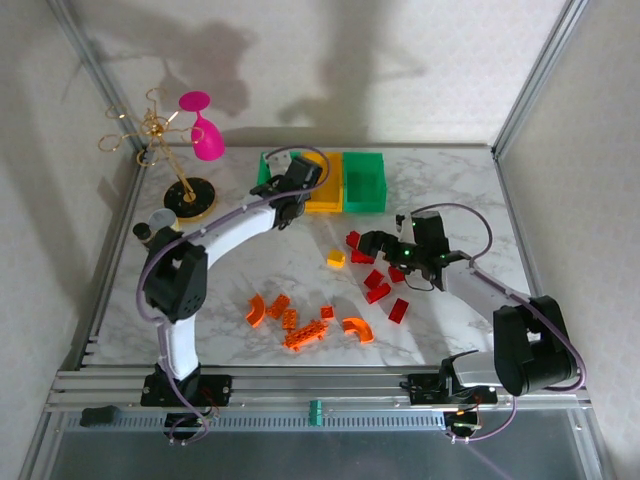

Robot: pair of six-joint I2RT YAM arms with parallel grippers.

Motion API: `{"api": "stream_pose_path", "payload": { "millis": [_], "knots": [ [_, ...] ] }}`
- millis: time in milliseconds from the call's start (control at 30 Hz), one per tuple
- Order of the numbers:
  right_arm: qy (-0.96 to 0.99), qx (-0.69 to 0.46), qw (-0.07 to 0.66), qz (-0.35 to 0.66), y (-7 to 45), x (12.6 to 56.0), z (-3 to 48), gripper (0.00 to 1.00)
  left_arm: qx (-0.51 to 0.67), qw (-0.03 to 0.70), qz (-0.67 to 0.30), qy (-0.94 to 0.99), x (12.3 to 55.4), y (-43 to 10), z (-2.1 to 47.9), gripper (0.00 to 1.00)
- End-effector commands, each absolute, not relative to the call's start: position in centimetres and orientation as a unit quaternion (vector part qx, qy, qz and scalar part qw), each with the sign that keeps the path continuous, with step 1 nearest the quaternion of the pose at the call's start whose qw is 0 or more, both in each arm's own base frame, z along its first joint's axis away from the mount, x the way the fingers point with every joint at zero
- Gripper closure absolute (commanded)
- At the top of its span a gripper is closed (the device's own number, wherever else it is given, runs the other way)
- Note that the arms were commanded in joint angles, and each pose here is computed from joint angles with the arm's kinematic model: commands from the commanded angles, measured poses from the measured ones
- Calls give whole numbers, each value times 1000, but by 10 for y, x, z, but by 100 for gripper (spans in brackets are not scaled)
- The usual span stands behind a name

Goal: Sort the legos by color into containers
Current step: Place the lego in the container.

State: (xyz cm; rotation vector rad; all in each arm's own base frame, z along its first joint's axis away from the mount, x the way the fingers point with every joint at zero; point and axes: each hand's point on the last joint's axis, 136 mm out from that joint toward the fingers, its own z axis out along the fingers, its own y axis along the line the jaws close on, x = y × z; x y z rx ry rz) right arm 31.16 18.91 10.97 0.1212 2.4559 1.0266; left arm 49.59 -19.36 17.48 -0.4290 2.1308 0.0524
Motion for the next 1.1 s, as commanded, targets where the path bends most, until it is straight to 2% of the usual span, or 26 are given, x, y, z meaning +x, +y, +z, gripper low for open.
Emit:
{"api": "stream_pose_path", "payload": {
  "millis": [0, 233, 267, 300, 333, 433, 500, 567, 800, 1067],
  "knots": [
    [890, 42, 254, 377, 194, 323, 123, 1, -158, 466, 54, 869, 536, -183, 162, 80],
    [894, 33, 261, 364, 193, 332, 129, 1, -164, 471, 102, 861, 586, -171, 152, 74],
    [894, 32, 262, 363, 193, 333, 131, 1, -161, 468, 103, 863, 587, -171, 152, 69],
    [894, 31, 263, 362, 194, 333, 132, 1, -160, 465, 102, 865, 587, -172, 154, 57],
    [894, 31, 264, 361, 193, 333, 132, 1, -157, 463, 93, 868, 586, -175, 156, 52],
    [895, 32, 269, 355, 190, 334, 134, 1, -144, 460, 57, 874, 576, -186, 168, 44],
    [895, 34, 270, 353, 189, 333, 134, 1, -138, 460, 43, 876, 565, -190, 176, 39],
    [896, 36, 269, 352, 187, 330, 133, 1, -131, 450, 24, 883, 552, -196, 179, 38],
    [901, 57, 263, 340, 167, 318, 122, 1, -79, 408, -58, 908, 471, -244, 174, 32],
    [902, 89, 262, 331, 144, 307, 112, 1, 14, 328, -93, 940, 383, -297, 131, 20]
  ]
}}
